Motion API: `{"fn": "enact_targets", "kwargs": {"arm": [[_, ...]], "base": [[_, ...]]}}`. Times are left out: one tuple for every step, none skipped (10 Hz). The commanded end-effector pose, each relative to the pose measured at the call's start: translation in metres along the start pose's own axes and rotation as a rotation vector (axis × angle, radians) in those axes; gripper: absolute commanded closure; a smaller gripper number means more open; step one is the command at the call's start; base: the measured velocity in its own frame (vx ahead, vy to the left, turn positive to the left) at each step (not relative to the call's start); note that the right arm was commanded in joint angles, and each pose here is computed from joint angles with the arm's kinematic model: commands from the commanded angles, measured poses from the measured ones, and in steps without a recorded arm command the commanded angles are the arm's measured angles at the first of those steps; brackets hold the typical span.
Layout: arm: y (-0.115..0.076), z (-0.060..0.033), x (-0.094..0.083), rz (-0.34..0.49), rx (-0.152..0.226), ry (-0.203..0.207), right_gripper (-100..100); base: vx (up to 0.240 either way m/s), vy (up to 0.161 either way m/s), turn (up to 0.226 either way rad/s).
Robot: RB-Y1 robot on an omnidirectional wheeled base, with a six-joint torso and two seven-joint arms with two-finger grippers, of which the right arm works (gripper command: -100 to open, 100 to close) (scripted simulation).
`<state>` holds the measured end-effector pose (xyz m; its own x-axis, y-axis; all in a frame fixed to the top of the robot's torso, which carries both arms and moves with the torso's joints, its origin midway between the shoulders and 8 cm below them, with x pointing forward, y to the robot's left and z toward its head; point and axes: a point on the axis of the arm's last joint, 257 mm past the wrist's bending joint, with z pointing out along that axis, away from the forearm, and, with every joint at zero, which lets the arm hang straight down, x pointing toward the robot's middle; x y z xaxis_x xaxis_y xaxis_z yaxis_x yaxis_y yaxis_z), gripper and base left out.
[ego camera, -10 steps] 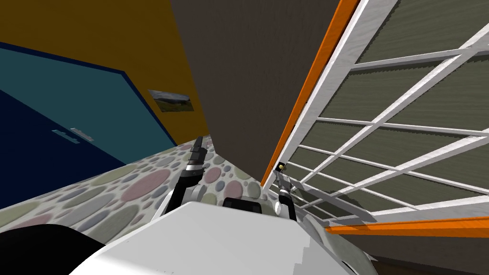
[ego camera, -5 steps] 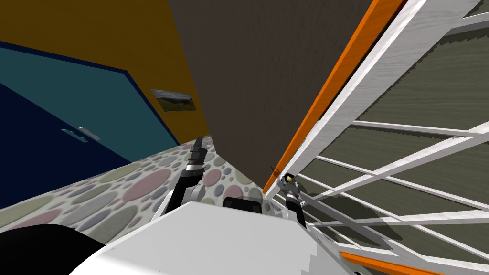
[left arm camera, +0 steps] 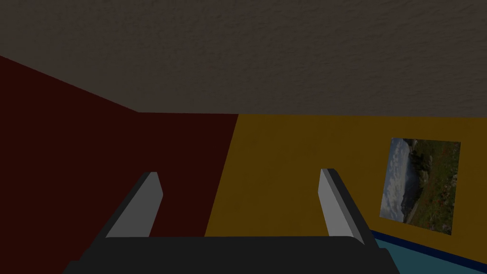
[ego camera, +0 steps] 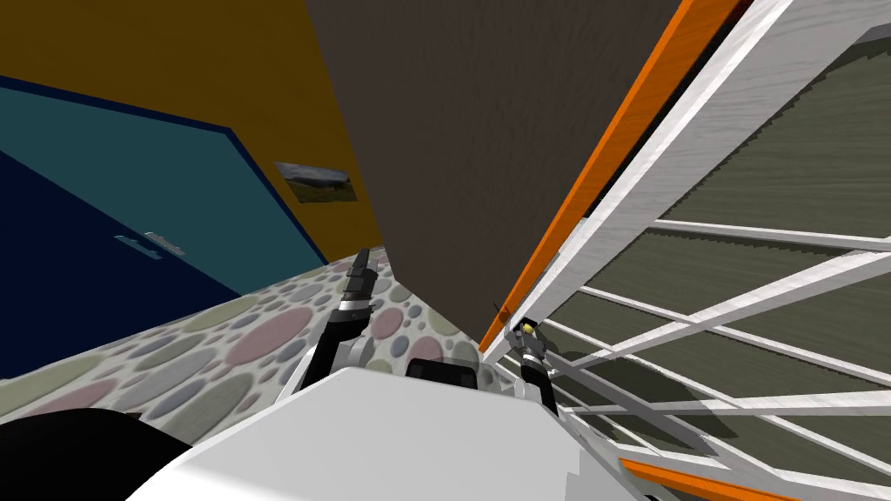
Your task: Pull the door open
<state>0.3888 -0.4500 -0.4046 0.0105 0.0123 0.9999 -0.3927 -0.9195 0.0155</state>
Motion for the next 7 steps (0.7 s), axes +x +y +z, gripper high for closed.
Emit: {"fn": "enact_targets", "kwargs": {"arm": [[0.0, 0.0006, 0.001, 0.002, -0.001, 0.004, 100], [0.0, 0.0006, 0.001, 0.002, -0.001, 0.004, 100], [-0.004, -0.001, 0.001, 0.002, 0.024, 0.001, 100], [-0.006, -0.0013, 0.001, 0.003, 0.037, 0.002, 100], [-0.009, -0.0018, 0.002, 0.004, 0.052, 0.004, 100], [-0.012, -0.0025, 0.003, 0.006, 0.069, 0.005, 100], [-0.016, -0.0037, 0.003, 0.008, 0.094, 0.006, 100]], "base": [[-0.007, 0.003, -0.001], [0.0, 0.0, 0.0], [-0.114, 0.001, 0.07], [-0.191, -0.007, 0.082], [-0.241, -0.035, 0.073], [-0.249, -0.022, 0.091], [-0.245, -0.001, 0.099]]}}
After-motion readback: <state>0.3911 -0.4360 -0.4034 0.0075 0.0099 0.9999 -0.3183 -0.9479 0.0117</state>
